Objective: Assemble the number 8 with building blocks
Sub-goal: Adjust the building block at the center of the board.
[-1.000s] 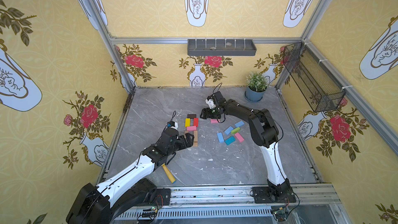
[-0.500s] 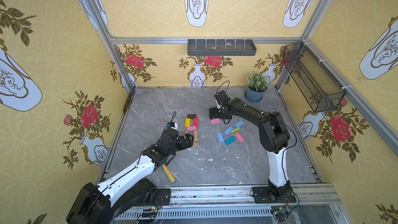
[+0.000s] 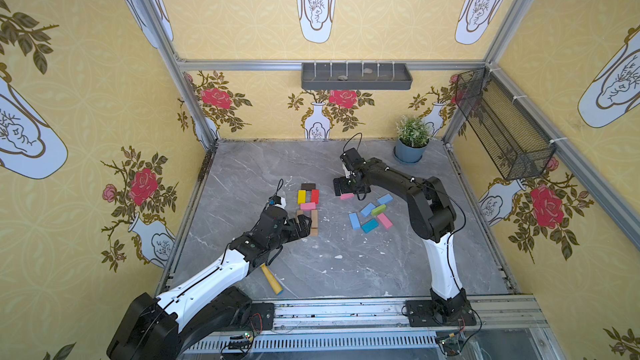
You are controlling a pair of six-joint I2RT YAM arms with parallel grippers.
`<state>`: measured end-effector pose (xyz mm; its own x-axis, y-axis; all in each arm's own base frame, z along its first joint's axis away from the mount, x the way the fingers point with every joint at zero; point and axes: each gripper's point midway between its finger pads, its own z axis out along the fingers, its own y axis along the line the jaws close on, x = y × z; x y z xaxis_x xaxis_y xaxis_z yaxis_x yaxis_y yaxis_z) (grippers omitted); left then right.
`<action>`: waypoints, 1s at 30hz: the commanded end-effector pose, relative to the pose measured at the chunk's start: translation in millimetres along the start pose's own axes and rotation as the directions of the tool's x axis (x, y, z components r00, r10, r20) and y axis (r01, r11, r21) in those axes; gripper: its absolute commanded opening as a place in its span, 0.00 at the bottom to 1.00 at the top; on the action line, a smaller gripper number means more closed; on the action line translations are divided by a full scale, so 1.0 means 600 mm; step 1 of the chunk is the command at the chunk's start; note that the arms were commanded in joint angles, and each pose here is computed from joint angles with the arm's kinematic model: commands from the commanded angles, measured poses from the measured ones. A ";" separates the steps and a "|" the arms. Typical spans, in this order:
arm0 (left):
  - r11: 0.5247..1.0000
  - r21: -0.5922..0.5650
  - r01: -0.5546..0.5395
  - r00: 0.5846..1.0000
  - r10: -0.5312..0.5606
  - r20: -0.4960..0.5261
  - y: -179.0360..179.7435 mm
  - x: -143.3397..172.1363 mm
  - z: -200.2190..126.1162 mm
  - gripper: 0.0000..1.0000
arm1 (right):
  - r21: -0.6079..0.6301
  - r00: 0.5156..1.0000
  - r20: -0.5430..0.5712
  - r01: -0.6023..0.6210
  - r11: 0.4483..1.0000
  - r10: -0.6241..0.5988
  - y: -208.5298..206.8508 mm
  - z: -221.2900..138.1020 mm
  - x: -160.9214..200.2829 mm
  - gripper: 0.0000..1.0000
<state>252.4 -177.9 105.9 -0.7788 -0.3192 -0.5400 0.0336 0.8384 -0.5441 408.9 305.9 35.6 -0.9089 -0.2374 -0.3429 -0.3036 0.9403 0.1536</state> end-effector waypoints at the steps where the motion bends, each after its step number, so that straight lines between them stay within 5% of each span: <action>1: 1.000 0.002 0.001 1.000 -0.001 0.002 0.002 0.001 0.003 1.00 | 0.005 0.999 -0.030 0.019 1.000 -0.019 0.001 0.007 0.009 0.93; 17: 1.000 -0.001 0.000 1.000 0.000 0.003 0.004 0.001 0.003 1.00 | 0.070 0.995 -0.067 0.079 0.994 -0.074 -0.004 0.026 0.021 0.71; 30: 1.000 0.003 0.000 1.000 -0.001 0.005 0.001 -0.001 0.004 1.00 | 0.100 0.999 -0.031 -0.039 0.994 0.042 -0.041 0.039 -0.020 0.55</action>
<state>251.8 -176.7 102.3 -0.7824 -0.3181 -0.5354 0.0271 0.8415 -0.5395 428.4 298.5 20.2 -0.9154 -0.2418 -0.3219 -0.2807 0.9565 0.0796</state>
